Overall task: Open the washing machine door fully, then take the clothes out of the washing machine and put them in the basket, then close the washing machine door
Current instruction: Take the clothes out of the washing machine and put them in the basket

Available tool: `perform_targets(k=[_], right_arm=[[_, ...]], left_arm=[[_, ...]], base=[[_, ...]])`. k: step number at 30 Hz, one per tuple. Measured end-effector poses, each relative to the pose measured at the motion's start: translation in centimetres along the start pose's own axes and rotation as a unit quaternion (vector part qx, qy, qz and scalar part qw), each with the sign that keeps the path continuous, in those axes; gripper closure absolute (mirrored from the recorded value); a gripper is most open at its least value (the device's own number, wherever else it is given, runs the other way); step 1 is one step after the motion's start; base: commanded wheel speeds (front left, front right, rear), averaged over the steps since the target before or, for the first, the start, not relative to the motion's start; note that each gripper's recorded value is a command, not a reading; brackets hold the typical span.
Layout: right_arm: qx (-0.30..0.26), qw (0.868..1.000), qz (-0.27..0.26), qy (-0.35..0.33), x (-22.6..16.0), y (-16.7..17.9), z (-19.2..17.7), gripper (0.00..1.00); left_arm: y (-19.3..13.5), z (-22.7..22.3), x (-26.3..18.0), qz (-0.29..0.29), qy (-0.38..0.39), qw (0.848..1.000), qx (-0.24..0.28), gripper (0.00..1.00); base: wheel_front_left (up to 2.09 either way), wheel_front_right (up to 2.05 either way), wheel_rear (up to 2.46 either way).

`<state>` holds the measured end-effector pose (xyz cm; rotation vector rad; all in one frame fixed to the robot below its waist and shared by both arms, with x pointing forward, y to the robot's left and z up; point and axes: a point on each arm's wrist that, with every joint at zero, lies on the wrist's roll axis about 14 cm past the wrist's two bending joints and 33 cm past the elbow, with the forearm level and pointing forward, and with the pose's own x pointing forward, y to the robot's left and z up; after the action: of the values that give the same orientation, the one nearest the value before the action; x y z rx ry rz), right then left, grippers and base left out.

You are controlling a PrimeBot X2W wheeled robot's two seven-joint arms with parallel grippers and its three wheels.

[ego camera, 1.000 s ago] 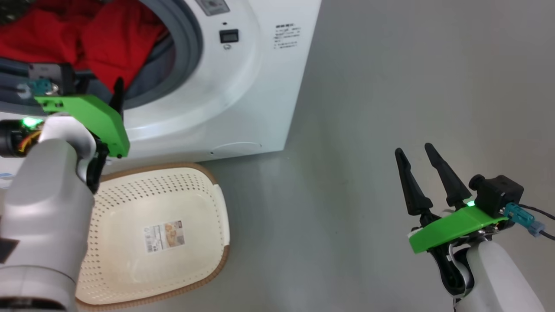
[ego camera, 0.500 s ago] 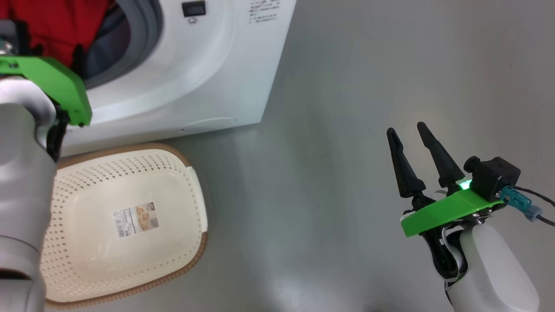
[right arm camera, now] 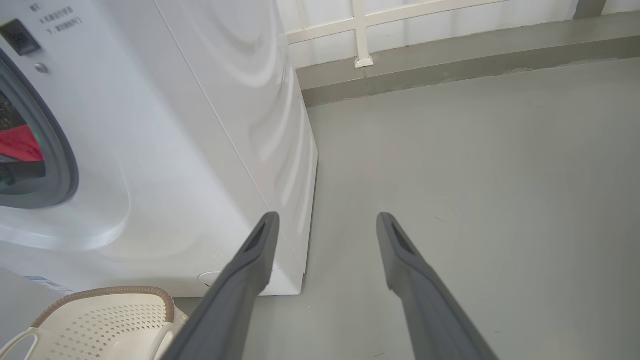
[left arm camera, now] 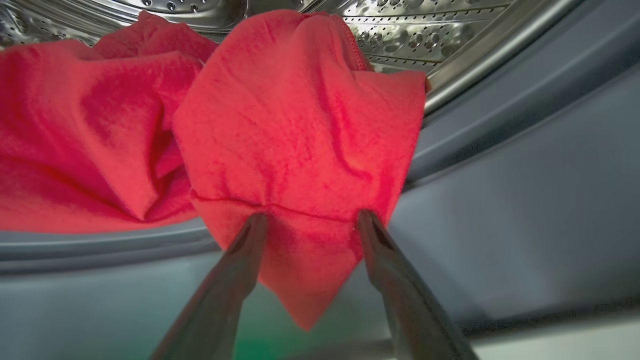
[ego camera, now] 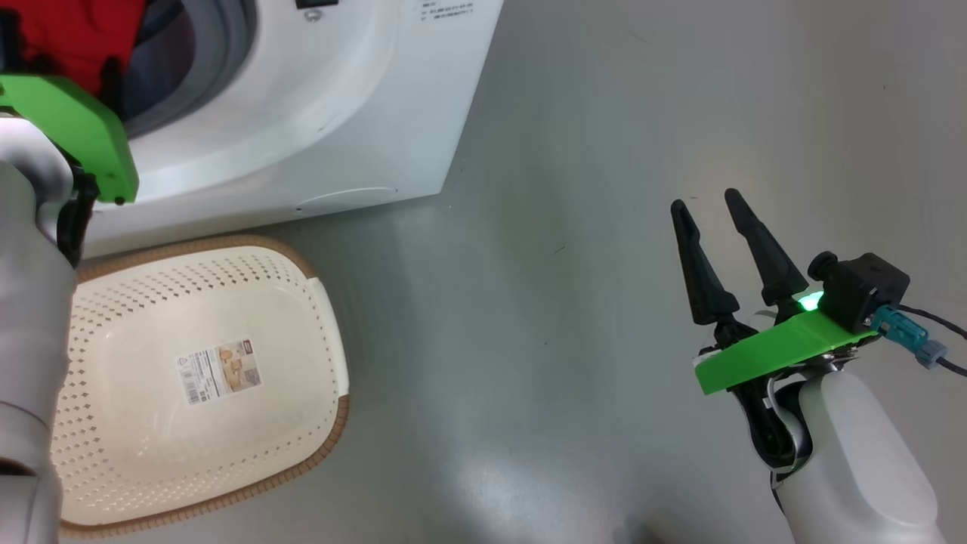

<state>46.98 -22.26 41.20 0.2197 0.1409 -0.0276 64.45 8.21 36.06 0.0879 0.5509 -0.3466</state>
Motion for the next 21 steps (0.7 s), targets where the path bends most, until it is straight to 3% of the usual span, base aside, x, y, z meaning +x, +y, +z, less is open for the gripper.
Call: perform_targets(k=[1, 3, 15, 21], right_arm=[[0.000, 1.000, 0.000, 0.000, 0.0, 0.1, 0.0, 0.00], [0.001, 1.000, 0.003, 0.000, 0.0, 0.2, 0.0, 0.00], [0.001, 1.000, 0.004, -0.007, -0.1, 0.4, 0.6, 0.00], [0.005, 1.000, 0.005, -0.021, -0.3, 0.6, 1.7, 0.00]], left_arm=[[0.0, 0.0, 0.0, 0.000, 0.000, 1.000, 0.001, 0.52], [0.0, -0.1, -0.1, 0.001, 0.002, 1.000, 0.003, 1.00], [0.1, 0.9, -0.5, 0.002, -0.019, 1.000, 0.002, 1.00], [-0.6, 3.7, -2.2, 0.004, -0.096, 0.994, -0.048, 1.00]], base=[[0.00, 0.00, 0.00], [0.00, 0.00, 0.00], [0.00, 0.00, 0.00], [0.00, 0.00, 0.00]])
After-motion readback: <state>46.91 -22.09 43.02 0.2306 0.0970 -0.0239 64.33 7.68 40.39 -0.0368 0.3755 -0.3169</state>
